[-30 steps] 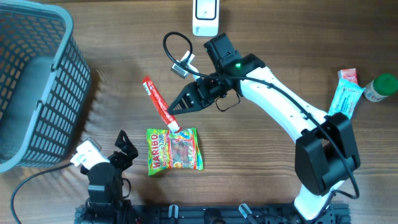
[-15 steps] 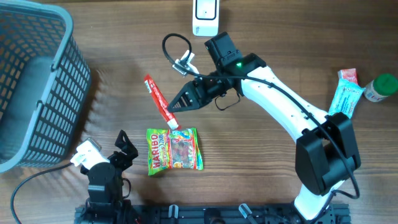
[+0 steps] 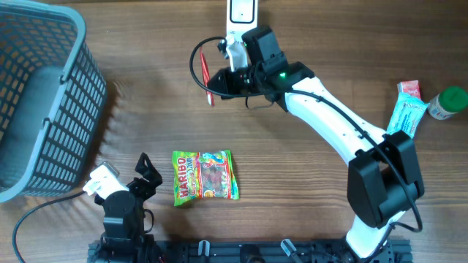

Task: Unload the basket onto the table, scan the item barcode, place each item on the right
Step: 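Lift the Nescafé stick and hold it up to the white scanner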

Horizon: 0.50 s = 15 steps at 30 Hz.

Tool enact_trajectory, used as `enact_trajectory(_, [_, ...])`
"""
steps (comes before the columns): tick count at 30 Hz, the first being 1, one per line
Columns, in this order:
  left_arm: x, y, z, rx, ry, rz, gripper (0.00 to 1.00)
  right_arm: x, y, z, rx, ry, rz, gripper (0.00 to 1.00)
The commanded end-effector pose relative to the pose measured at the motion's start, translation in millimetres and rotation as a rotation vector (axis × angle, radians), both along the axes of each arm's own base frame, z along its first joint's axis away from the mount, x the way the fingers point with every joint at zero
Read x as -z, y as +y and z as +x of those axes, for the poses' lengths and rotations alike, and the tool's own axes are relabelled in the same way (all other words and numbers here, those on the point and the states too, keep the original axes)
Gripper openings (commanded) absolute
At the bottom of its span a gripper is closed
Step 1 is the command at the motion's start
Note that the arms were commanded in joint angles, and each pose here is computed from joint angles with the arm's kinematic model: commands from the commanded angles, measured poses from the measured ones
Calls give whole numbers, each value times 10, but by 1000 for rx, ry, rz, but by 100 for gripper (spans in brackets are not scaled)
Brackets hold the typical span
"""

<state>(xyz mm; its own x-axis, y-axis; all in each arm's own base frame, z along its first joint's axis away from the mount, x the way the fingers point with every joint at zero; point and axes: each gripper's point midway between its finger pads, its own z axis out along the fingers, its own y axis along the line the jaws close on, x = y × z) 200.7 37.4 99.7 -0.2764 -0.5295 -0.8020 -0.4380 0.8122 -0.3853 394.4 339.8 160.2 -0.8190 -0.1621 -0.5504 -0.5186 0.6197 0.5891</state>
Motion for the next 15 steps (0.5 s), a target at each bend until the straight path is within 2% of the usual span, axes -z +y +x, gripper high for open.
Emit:
enact_trajectory(1, [-14, 5, -1, -5, -9, -6, 100, 193, -94, 300, 92, -52, -43, 4])
enact_trajectory(10, [-14, 5, -1, -5, -9, -6, 100, 352, -264, 1043, 211, -102, 1, 4])
enact_trajectory(15, [-14, 5, -1, -5, -9, -6, 100, 295, -325, 1623, 360, -152, -41, 5])
